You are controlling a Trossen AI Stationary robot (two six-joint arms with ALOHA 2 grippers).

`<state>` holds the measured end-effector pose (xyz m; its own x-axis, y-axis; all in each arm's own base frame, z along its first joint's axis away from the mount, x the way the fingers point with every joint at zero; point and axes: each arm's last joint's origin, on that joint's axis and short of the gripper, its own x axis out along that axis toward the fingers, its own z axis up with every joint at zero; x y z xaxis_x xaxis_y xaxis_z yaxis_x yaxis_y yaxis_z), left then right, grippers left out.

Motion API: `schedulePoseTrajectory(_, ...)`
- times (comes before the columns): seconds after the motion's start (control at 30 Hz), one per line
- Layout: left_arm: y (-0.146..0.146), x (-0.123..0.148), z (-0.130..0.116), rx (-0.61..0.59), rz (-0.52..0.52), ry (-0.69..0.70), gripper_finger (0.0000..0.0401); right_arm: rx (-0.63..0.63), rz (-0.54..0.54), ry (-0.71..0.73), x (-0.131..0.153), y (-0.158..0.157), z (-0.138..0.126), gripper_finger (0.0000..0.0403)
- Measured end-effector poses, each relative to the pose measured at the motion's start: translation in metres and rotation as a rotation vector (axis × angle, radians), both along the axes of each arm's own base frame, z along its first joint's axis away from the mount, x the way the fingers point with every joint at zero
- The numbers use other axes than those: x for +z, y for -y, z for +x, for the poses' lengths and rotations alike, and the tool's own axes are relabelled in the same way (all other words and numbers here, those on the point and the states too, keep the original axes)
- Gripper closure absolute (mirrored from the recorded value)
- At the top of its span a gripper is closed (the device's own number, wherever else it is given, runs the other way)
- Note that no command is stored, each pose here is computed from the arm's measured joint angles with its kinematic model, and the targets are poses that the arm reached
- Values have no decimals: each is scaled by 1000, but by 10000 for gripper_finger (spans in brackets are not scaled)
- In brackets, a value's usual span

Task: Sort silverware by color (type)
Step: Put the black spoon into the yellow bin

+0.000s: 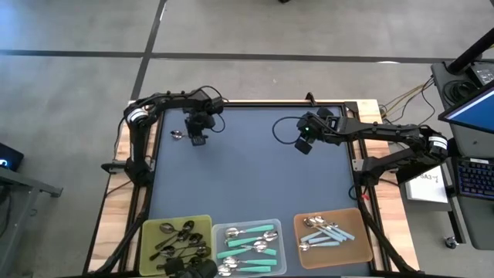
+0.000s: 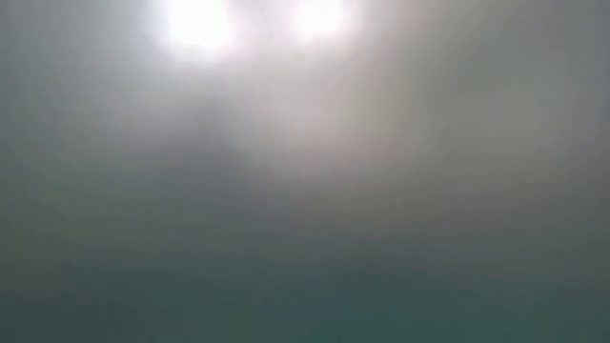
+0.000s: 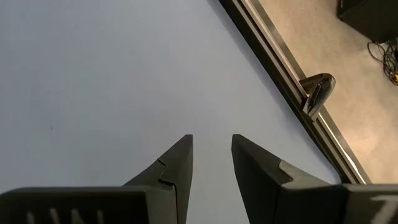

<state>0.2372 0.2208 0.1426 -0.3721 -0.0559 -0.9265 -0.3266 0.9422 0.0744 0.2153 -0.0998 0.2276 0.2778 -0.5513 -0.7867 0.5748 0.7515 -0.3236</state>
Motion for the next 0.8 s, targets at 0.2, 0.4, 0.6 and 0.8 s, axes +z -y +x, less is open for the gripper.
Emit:
schedulePoseTrajectory(0.2,2,-8,4,-9,-19,-49,304,0,0,0,0,0,0,300)
schedulePoseTrajectory(0.4,5,-6,0,-15,-65,-90,304,0,0,0,0,0,0,300)
schedulePoseTrajectory(0.6,11,-8,0,-42,-86,-120,304,0,0,0,0,0,0,300)
schedulePoseTrajectory(0.8,17,-6,1,-75,-77,-166,304,0,0,0,0,0,0,300)
